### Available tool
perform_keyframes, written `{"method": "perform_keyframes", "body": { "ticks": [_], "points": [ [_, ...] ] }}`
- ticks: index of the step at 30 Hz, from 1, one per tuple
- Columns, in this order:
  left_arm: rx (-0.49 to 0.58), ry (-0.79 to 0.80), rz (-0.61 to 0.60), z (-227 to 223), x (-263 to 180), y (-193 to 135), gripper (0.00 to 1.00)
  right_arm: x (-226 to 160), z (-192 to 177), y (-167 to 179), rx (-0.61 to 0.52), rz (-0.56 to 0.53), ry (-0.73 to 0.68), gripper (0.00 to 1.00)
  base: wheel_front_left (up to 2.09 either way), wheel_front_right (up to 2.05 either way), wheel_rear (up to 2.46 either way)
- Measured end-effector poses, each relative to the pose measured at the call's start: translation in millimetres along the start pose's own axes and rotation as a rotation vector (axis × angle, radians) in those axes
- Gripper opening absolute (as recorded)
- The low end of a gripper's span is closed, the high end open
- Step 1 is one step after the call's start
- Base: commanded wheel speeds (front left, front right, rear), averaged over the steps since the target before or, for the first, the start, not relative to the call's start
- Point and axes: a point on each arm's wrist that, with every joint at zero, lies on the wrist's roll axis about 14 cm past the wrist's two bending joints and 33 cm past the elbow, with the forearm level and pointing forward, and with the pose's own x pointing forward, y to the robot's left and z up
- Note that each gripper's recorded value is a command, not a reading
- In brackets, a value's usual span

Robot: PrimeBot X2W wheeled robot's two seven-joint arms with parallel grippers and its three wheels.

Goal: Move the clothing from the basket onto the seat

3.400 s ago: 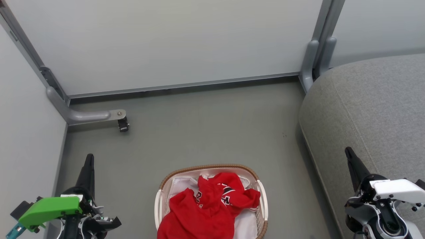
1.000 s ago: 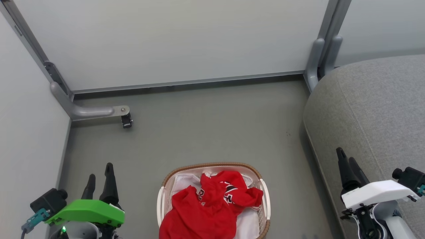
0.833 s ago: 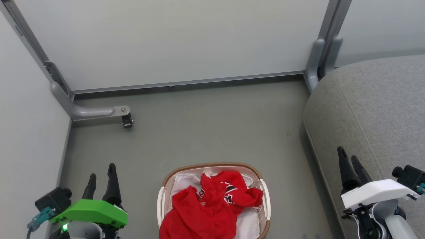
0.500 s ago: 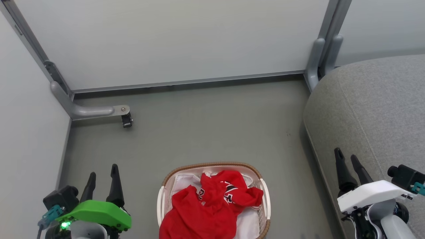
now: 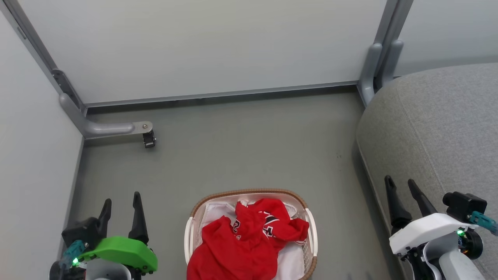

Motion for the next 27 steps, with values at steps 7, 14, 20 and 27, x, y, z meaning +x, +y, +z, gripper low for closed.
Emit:
{"method": "perform_keyframes", "body": {
  "ticks": [7,14,20,27],
  "points": [
    [0.067,-0.019,-0.006,1.9,-1.0,-1.3,1.00,1.2,-0.1,4.0,-0.081,0.022,-0.002,1.00,0.00,0.00,0.00],
    [0.120,-0.039,-0.009,3.8,-3.4,-1.5,1.00,2.1,0.9,6.4,-0.145,0.037,-0.010,1.00,0.00,0.00,0.00],
    [0.169,-0.054,-0.010,4.9,-4.3,-1.6,1.00,4.3,2.0,9.0,-0.197,0.052,-0.017,1.00,0.00,0.00,0.00],
    [0.212,-0.069,0.001,5.7,-7.9,1.5,1.00,4.0,1.8,6.1,-0.239,0.047,-0.020,1.00,0.00,0.00,0.00]
  ]
}}
